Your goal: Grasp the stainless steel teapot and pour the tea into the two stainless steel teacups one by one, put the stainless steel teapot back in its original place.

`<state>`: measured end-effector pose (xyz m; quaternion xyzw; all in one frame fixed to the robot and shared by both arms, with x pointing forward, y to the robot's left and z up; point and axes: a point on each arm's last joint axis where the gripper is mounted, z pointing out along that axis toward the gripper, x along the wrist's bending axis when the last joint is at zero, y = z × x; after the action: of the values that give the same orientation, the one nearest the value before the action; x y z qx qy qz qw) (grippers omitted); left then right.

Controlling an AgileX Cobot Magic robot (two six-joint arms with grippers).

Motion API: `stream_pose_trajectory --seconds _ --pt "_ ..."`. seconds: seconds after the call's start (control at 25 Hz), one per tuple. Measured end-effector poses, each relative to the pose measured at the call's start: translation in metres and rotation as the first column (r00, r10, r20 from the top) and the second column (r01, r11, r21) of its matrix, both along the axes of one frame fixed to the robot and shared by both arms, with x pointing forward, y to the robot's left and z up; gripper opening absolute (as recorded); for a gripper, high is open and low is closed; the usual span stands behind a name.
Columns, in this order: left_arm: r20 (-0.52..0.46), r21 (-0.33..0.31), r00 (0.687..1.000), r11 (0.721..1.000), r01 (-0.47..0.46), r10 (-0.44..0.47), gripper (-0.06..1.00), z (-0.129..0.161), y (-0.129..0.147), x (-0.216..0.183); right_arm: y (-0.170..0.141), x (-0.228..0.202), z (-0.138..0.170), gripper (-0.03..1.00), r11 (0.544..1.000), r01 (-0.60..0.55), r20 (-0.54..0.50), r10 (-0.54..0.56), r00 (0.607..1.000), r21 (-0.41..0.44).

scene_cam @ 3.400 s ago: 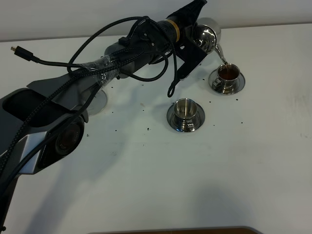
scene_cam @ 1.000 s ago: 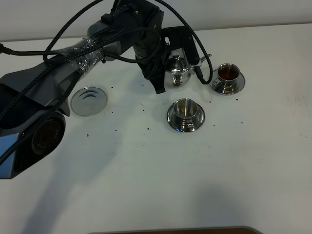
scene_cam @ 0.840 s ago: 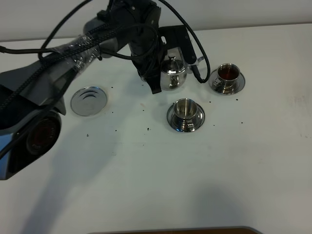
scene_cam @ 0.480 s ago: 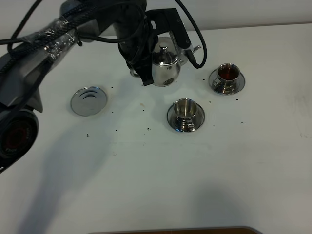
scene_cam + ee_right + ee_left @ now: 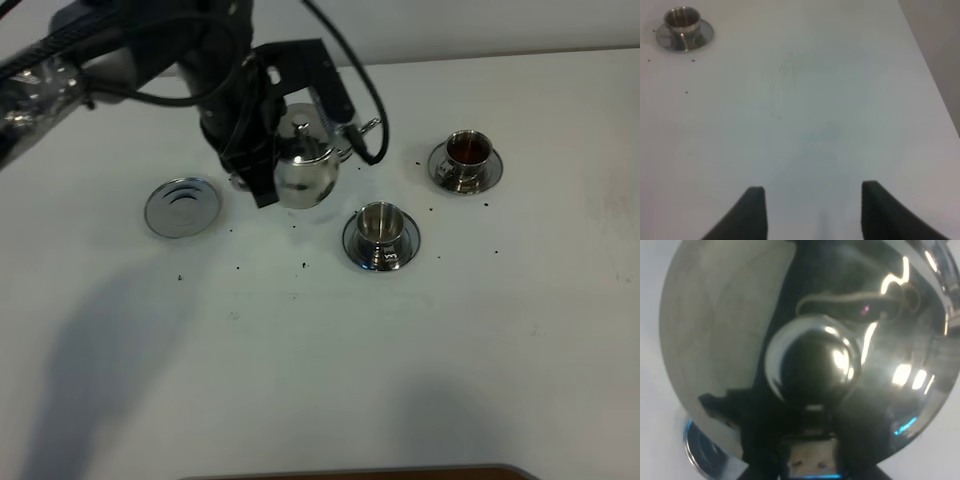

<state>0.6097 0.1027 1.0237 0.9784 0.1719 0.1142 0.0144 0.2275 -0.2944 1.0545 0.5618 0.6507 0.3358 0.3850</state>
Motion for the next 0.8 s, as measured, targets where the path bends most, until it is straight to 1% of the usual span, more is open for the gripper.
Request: stream_pose_trajectory --seconds 0.04,0.16,0.32,0.4,0.64,0.8 --pt "0.014 -0.003 1.0 1.0 0.0 0.0 0.25 -0.001 0.005 -0.004 0.0 0.0 0.0 0.43 1.0 0.0 0.0 0.0 1.0 0.0" --pt "0.046 -0.015 0.999 1.0 0.002 -0.002 0.25 -0.015 0.019 -0.013 0.0 0.0 0.0 0.43 1.0 0.0 0.0 0.0 1.0 0.0" --pt "0.079 -0.003 0.996 1.0 0.031 -0.03 0.25 -0.037 0.025 -0.017 0.0 0.0 0.0 0.43 1.0 0.0 0.0 0.0 1.0 0.0" --pt "0.091 0.004 0.995 0.999 0.043 -0.043 0.25 -0.043 0.026 -0.018 0.0 0.0 0.0 0.43 1.0 0.0 0.0 0.0 1.0 -0.001" --pt "0.146 -0.009 0.987 0.998 0.066 -0.064 0.25 -0.042 0.024 -0.014 0.0 0.0 0.0 0.43 1.0 0.0 0.0 0.0 1.0 -0.001" --pt "0.169 0.0 0.978 0.992 0.124 -0.122 0.25 -0.042 0.023 -0.012 0.0 0.0 0.0 0.43 1.0 0.0 0.0 0.0 1.0 0.0"
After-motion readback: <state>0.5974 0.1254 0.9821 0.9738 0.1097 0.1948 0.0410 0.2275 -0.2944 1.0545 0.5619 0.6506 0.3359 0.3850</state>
